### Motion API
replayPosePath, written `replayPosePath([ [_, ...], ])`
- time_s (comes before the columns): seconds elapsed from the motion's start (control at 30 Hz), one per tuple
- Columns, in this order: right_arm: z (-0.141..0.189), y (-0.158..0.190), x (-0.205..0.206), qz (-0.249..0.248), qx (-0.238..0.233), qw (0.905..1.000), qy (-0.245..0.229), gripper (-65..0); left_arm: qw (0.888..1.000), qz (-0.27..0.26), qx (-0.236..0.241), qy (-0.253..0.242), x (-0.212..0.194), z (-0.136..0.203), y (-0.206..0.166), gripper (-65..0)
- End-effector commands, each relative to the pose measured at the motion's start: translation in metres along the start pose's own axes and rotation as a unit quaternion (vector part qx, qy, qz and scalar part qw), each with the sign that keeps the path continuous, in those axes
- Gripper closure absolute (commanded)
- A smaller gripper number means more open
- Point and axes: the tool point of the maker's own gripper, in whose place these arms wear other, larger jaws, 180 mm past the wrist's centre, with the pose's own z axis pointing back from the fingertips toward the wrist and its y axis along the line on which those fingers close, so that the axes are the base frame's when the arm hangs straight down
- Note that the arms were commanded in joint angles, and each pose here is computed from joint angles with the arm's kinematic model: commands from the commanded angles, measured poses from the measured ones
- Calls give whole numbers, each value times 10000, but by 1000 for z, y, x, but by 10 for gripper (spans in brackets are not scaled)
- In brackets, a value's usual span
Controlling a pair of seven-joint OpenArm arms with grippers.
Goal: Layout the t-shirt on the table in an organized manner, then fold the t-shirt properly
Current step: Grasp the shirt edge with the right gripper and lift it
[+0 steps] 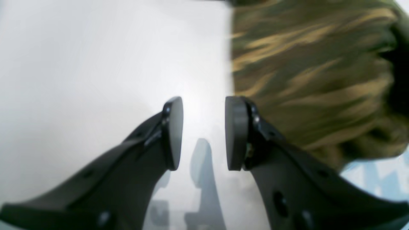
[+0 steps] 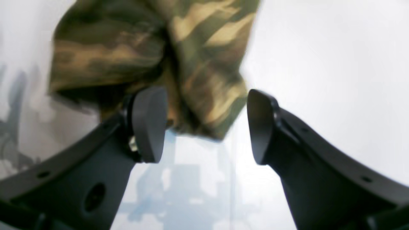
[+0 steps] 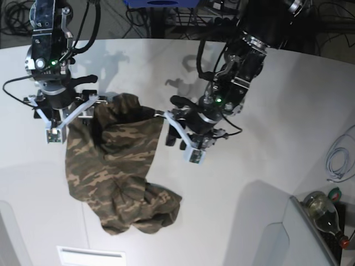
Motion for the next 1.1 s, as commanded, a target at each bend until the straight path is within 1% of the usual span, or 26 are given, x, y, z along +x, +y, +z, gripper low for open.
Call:
replayPosePath([
  [0.0, 1, -8, 8, -21, -106, 9999, -135, -374, 9996, -40, -51, -261, 18, -7, -4, -207],
  [0.1, -5, -15, -1, -63, -194, 9998, -1, -374, 9998, -96, -176, -89, 9, -24, -18, -212],
  [0.17, -10, -19, -8, -98, -241, 9996, 124, -374, 9997, -106, -205, 9, 3, -30, -23, -209],
  [0.27, -19, -18, -13, -108, -235, 9994, 240, -374, 9998, -106, -158, -36, 3, -29, -17, -207],
  [0.33, -23, -17, -16, -108, -224, 9992, 301, -374, 9998, -181, -35, 38, -9, -24, -1, -207],
  [0.47, -25, -16, -12, -112, -205, 9994, 262, -372, 9994, -304, 140, 123, -24, -15, 23, -204],
  [0.53, -23, -16, -11, -111, -206, 9994, 239, -372, 9993, -316, 144, 127, -26, -13, 24, -204],
  [0.6, -16, -16, -2, -96, -202, 9997, 93, -371, 9994, -337, 112, 27, -19, -11, 21, -202],
  [0.63, -12, -11, 0, -65, -150, 9999, 38, -371, 9992, -382, 120, -6, -15, -7, 24, -189],
  [0.67, -8, -1, 6, 25, -32, 10000, -59, -371, 9990, -432, 133, -5, -17, -2, 27, -156],
  [0.73, 0, 25, 17, 222, 268, 9991, -242, -371, 9984, -404, 387, -50, -19, 13, 54, -51],
  [0.77, 3, 36, 20, 359, 417, 9980, -303, -369, 9979, -287, 579, -48, -25, 24, 70, 0],
  [0.8, 5, 51, 20, 542, 583, 9963, -328, -369, 9964, -134, 841, -49, -32, 39, 92, 0],
  [0.87, 9, 83, 26, 958, 881, 9905, -448, -369, 9891, 134, 1465, -89, -42, 72, 142, 0],
  [0.93, 11, 115, 28, 1418, 1115, 9821, -547, -369, 9768, 358, 2106, -106, -55, 115, 187, 0],
  [1.0, 3, 138, 27, 1752, 1166, 9762, -527, -369, 9636, 416, 2639, -122, -63, 157, 222, 0],
  [1.07, -11, 152, 22, 1951, 1003, 9748, -416, -374, 9520, 429, 3025, -158, -67, 192, 244, 0],
])
